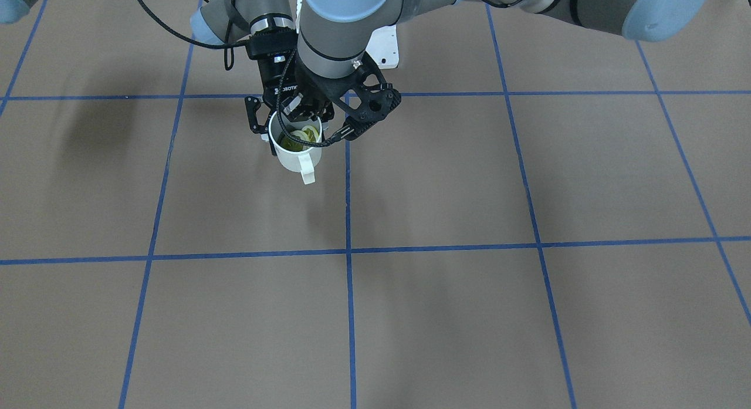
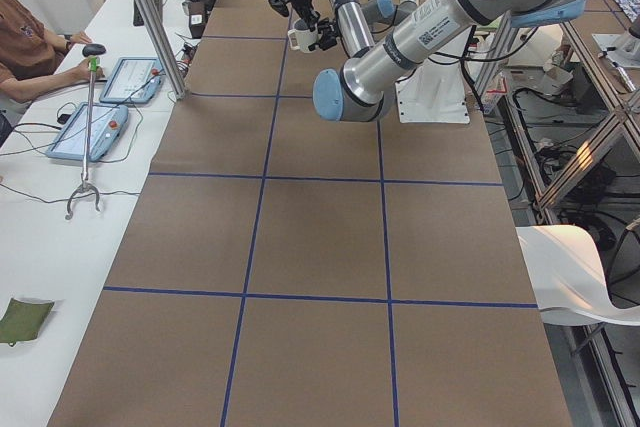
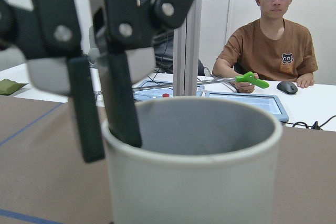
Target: Left arm hands cup to right arm to dump lemon
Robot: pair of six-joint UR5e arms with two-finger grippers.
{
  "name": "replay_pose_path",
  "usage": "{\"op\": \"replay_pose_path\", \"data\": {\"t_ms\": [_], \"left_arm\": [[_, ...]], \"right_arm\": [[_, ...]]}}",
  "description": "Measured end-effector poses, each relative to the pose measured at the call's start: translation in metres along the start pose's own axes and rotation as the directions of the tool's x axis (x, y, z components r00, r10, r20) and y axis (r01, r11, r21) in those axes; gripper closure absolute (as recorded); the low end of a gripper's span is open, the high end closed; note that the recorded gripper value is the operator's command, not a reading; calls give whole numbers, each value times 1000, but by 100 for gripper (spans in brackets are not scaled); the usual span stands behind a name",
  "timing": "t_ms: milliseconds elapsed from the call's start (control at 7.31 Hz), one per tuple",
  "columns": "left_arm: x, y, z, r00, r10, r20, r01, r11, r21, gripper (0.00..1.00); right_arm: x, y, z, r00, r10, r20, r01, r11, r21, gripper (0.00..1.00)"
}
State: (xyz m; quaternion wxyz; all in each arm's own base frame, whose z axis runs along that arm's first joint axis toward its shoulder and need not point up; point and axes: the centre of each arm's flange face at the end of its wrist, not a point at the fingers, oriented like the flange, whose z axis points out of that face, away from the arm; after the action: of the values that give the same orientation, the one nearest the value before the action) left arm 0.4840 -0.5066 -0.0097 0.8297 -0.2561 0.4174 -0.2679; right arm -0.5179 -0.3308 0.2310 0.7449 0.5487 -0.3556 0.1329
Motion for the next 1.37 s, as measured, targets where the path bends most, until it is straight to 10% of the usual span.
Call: {"op": "replay_pose_path", "data": {"t_ms": [821, 1368], "left_arm": [[-13, -30, -90, 991, 13, -134, -5, 998, 58, 0], [-22, -68, -95, 991, -1, -132, 14, 995, 96, 0]], "right_arm": [[28, 1, -4, 993, 105, 56, -107, 994, 35, 73], [195, 41, -20, 983, 183, 26, -185, 980, 73, 92]]}}
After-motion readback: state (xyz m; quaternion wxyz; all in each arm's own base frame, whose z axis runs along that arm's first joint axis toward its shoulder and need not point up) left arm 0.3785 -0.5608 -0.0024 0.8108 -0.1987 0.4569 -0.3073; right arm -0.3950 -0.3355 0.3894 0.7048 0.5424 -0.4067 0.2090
